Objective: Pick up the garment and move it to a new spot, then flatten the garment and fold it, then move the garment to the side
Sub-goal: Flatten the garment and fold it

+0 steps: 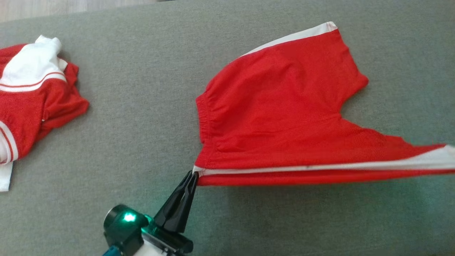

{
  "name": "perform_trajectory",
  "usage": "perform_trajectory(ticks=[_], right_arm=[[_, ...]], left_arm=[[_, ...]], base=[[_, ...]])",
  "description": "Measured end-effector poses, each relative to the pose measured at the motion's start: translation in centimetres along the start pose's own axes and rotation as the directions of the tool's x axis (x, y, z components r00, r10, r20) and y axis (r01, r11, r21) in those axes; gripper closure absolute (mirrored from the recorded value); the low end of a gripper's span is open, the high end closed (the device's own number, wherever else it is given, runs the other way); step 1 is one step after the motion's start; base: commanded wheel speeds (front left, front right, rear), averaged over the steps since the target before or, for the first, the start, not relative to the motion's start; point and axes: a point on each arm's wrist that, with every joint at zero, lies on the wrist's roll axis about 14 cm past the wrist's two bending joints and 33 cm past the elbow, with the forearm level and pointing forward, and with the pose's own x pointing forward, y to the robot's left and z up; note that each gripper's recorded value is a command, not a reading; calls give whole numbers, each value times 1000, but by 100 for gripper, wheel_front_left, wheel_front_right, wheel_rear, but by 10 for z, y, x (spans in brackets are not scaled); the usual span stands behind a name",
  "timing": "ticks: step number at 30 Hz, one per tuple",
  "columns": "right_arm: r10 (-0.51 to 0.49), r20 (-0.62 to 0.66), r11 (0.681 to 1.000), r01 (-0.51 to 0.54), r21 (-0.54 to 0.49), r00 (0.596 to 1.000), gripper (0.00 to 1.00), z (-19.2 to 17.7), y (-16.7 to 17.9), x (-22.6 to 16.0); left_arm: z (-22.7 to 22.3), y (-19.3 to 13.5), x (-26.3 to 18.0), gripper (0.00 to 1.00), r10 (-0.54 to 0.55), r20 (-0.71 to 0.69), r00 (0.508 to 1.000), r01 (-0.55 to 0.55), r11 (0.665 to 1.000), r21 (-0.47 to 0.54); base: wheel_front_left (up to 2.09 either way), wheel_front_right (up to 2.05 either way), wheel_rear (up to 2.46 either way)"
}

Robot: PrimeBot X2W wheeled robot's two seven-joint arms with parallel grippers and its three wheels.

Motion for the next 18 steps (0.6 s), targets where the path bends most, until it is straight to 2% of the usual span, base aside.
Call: perform_trajectory(ticks=[4, 8, 11, 18], right_arm=[[26, 26, 998, -24, -52, 999, 100, 20, 5, 21], [41, 8, 993, -40, -109, 999, 100, 29, 6, 63], [63, -34, 985, -67, -156, 997, 100, 28, 10, 98], [133, -127, 969, -156, -191, 983, 100, 13, 32, 177]], left_arm=[[11, -3, 7, 100, -16, 33, 999, 16, 1000, 4], [28, -1, 34, 100, -49, 81, 995, 48, 999, 18], [37, 11, 59, 100, -33, 83, 996, 32, 999, 11], [38, 49, 99, 100, 30, 46, 998, -30, 1000, -5]], base=[[0, 0, 0], [0, 0, 0], [0, 0, 0], [0, 0, 0]])
